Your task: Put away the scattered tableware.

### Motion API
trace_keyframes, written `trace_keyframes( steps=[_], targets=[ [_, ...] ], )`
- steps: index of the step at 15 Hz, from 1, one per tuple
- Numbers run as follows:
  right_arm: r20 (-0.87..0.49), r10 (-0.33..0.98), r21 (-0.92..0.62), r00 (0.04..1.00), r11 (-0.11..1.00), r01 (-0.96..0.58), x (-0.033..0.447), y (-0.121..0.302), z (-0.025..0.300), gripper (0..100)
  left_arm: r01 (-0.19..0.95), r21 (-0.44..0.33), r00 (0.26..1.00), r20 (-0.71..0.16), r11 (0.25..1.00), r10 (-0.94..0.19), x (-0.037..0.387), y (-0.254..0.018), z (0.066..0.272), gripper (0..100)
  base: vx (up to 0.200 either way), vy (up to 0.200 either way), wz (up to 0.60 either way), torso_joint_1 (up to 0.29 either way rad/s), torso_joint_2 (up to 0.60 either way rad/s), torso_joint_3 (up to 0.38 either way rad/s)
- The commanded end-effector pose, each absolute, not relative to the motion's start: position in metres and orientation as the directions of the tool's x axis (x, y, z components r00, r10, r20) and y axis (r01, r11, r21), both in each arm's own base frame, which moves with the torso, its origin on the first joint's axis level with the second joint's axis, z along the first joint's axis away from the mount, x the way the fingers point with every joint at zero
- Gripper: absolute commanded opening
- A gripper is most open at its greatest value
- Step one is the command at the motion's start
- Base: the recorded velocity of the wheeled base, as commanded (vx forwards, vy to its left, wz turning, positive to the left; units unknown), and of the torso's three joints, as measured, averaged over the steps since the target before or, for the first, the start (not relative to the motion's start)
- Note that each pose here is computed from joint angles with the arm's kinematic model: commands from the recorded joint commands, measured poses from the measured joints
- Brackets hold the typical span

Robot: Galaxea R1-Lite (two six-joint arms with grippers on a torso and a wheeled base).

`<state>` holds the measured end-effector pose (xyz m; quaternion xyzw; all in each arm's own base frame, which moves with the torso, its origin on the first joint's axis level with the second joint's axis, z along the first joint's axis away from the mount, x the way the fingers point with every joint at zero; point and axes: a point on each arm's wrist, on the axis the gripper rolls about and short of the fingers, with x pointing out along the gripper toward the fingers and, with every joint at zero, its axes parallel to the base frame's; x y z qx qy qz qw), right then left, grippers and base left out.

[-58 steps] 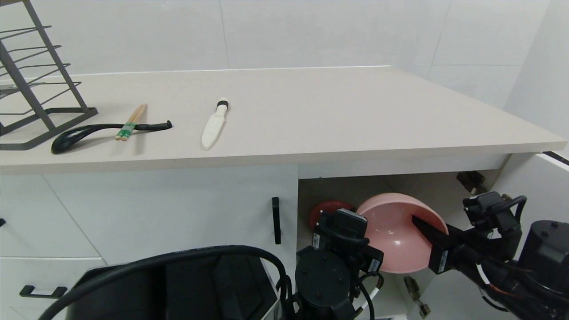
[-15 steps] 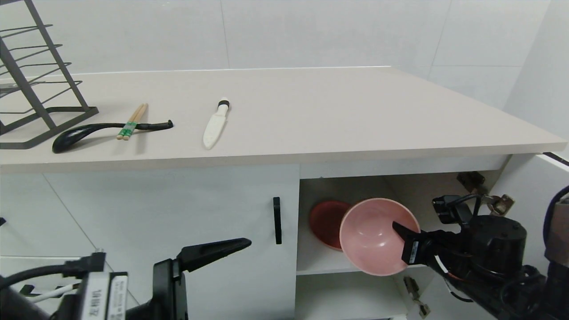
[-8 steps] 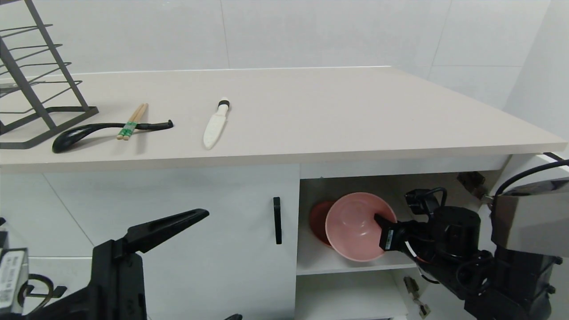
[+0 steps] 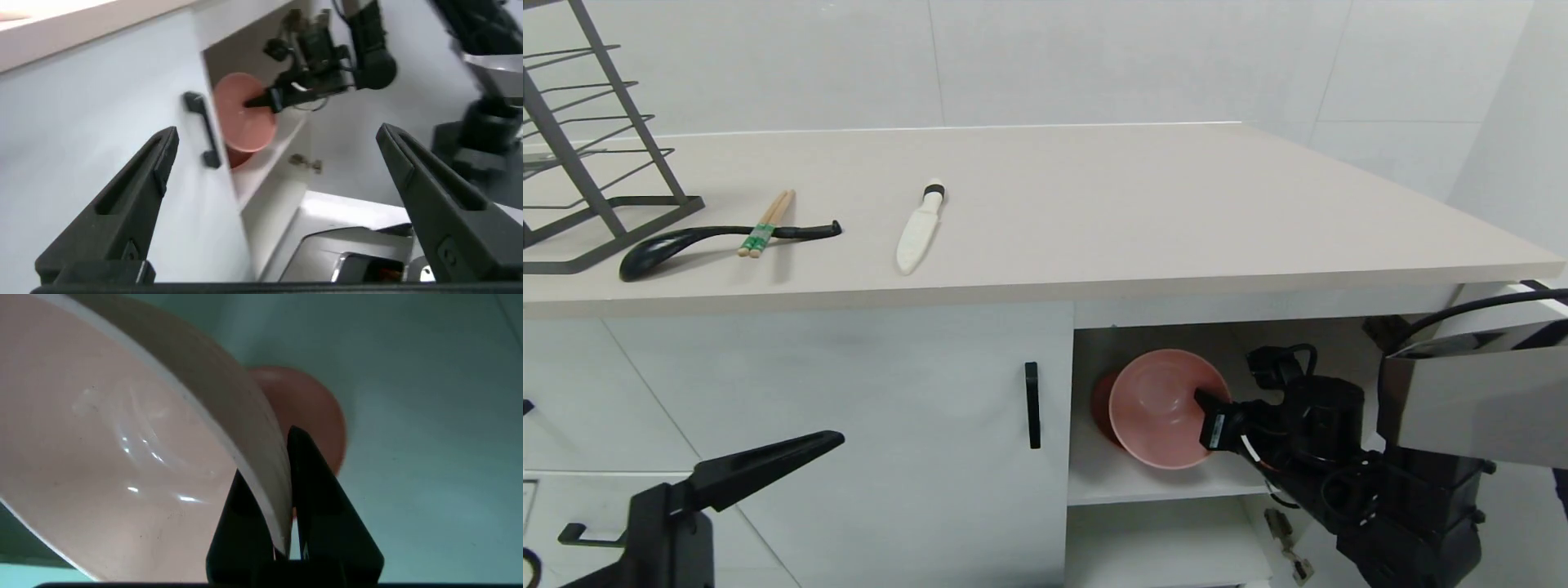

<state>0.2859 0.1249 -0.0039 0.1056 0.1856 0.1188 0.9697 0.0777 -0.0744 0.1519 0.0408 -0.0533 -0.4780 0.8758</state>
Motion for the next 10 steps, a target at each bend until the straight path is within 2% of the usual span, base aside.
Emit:
trace_keyframes(
  steps=[1,6,7,10],
  targets=[
    [-0.344,0.267,0.247,0.900,0.951,-0.187,0.290,0.126,-0.011,0,0.776,0.142,0.603,0.121,0.615,-0.789,0.070,-0.057,0.159,100,0.000,0.000,0.00,0.000,0.00,0.000],
    [-0.349,0.262,0.247,0.900,0.952,-0.181,0.298,0.128,-0.021,0,0.664,0.160,0.704,0.194,0.730,-0.683,0.053,-0.034,0.162,100,0.000,0.000,0.00,0.000,0.00,0.000],
    [-0.352,0.262,0.248,0.899,0.952,-0.180,0.298,0.127,-0.022,0,0.631,0.145,0.723,0.245,0.762,-0.646,0.042,-0.026,0.164,100,0.000,0.000,0.00,0.000,0.00,0.000],
    [-0.346,0.262,0.253,0.901,0.951,-0.179,0.304,0.125,-0.025,0,0.568,0.106,0.777,0.256,0.816,-0.575,0.021,-0.014,0.154,100,0.000,0.000,0.00,0.000,0.00,0.000]
  ],
)
